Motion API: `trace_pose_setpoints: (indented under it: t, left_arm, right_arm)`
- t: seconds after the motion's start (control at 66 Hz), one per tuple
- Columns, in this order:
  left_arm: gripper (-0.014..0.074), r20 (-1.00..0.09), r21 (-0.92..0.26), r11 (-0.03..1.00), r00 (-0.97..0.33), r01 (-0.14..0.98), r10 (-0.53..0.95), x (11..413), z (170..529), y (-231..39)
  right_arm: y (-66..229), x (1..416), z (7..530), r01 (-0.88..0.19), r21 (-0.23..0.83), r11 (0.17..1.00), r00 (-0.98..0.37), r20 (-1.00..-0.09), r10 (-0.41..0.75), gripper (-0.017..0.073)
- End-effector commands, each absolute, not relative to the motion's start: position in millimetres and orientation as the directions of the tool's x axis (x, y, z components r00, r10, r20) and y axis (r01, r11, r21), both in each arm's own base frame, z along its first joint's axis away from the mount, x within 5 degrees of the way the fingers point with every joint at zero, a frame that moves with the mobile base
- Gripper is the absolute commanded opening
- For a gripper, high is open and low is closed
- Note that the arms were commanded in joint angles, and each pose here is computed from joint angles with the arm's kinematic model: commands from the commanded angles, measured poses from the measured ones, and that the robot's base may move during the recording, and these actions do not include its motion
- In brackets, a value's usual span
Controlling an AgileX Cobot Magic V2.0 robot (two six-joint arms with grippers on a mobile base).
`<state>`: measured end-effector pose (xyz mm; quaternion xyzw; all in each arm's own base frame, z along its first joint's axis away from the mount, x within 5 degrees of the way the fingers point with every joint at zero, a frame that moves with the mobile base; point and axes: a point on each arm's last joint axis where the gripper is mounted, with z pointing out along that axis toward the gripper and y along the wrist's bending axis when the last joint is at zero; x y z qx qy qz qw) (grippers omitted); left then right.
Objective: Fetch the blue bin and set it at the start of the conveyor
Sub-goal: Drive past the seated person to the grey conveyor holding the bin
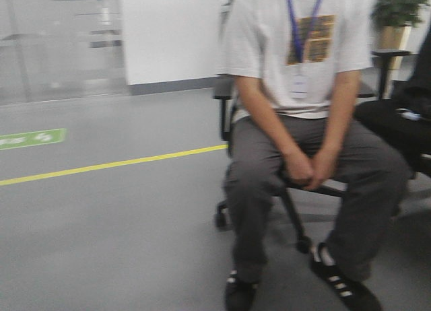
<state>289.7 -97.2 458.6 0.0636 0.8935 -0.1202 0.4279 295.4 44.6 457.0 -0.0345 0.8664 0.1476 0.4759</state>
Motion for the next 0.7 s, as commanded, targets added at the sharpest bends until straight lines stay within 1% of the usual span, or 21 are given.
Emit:
trace_pose_setpoints:
  t: [0.0, 0.318, 0.682]
  left_arm:
    - [-0.0111, -0.812, -0.140, 0.965, -0.584, 0.223, 0.017, 284.2, 468.5, -92.9]
    - [-0.0111, -0.871, -0.150, 0.960, -0.492, 0.237, -0.014, 289.5, 477.5, -94.5]
    - [-0.0111, -0.926, -0.132, 0.960, -0.377, 0.246, -0.031, 294.5, 487.9, -94.2]
  right_arm:
    - [37.3, 295.8, 468.6, -0.184, 0.174, 0.968, -0.454, -0.888, 0.073, -0.0151]
    - [36.4, 298.2, 473.5, -0.179, 0.172, 0.969, -0.401, -0.912, 0.088, -0.0151]
    - [36.4, 298.2, 473.5, -0.179, 0.172, 0.969, -0.401, -0.912, 0.088, -0.0151]
